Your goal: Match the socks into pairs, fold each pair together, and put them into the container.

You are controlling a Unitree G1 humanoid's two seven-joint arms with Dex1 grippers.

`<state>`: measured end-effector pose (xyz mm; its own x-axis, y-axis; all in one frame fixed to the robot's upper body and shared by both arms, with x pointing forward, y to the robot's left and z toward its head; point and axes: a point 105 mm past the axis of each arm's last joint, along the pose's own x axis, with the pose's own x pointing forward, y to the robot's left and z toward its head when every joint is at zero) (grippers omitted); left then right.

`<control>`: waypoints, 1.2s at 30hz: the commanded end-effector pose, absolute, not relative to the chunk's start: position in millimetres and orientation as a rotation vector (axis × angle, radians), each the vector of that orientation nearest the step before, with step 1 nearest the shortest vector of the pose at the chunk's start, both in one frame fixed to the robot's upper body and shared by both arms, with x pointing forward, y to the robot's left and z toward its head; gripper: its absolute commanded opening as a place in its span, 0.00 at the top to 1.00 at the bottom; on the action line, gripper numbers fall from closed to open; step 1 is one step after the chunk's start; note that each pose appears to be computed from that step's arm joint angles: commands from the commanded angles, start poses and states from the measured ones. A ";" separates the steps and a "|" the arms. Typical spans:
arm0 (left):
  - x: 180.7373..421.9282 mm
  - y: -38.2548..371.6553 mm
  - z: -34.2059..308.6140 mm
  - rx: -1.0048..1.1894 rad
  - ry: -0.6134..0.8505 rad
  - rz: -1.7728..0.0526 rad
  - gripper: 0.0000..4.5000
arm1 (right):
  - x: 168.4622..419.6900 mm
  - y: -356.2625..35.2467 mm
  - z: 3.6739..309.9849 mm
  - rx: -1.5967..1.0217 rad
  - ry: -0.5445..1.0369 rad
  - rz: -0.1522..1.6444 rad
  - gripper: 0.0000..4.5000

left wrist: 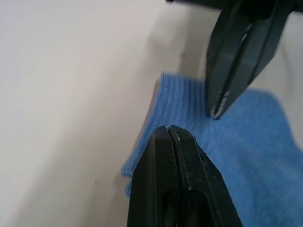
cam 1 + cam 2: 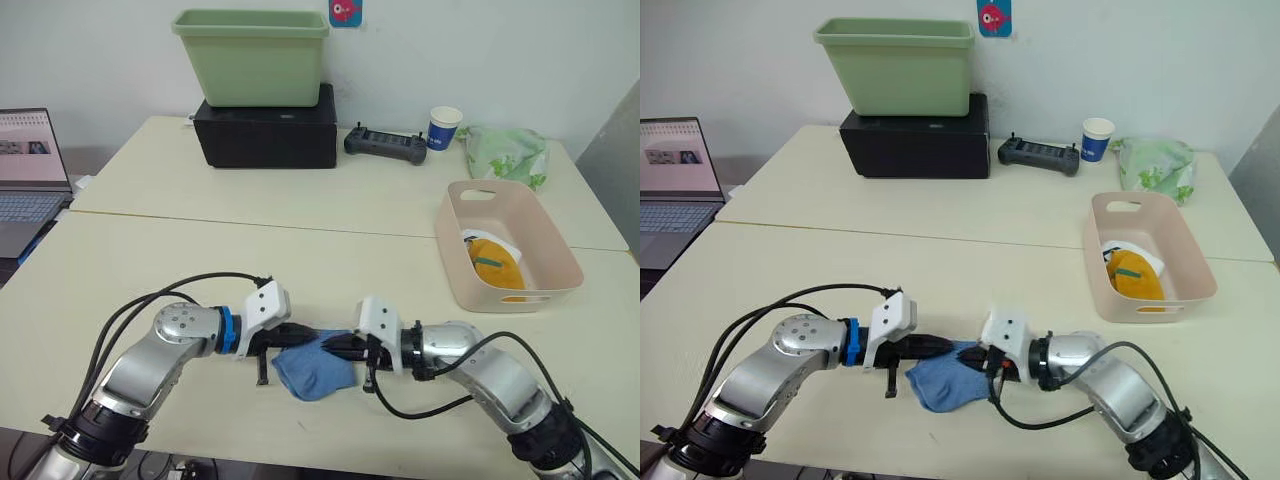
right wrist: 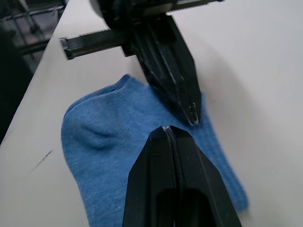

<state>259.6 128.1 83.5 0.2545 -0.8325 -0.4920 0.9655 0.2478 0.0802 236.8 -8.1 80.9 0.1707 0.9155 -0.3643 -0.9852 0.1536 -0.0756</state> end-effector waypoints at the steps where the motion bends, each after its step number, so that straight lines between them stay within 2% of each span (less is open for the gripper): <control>1: 260.8 132.6 79.7 0.456 0.387 -1.258 1.00 | 229.5 -9.5 75.1 -0.395 0.253 1.443 0.99; 9: 262.1 137.3 75.9 0.460 0.367 -1.240 1.00 | 208.5 -39.3 63.8 -0.447 0.317 1.468 0.99; 14: 257.8 124.6 115.2 0.433 0.226 -1.298 1.00 | 210.6 -51.3 91.3 -0.369 0.251 1.379 0.99; 18: 244.3 123.2 132.5 0.423 0.219 -1.352 1.00 | 213.0 -60.9 100.0 -0.325 0.261 1.314 0.99; 22: 237.9 128.6 126.7 0.447 0.255 -1.355 1.00 | 222.6 -69.1 104.4 -0.224 0.292 1.183 0.99; 26: 232.3 128.6 108.7 0.444 0.309 -1.362 1.00 | 233.4 -69.2 111.9 -0.210 0.247 1.050 0.99; 31: 232.6 143.2 81.4 0.470 0.399 -1.333 1.00 | 229.9 -65.5 107.7 -0.139 0.343 1.049 0.99; 35: 227.5 149.7 72.9 0.479 0.430 -1.347 1.00 | 224.9 -67.3 105.0 -0.010 0.470 1.078 0.99; 36: 227.6 150.4 71.8 0.476 0.432 -1.344 1.00 | 222.7 -69.0 104.5 0.024 0.512 1.086 0.95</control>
<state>230.8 145.2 78.9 0.1892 -0.8300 -0.5246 0.9819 0.1647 0.0934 228.5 -69.1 94.9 0.4009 0.8237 -0.4010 -0.8357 0.5082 0.2083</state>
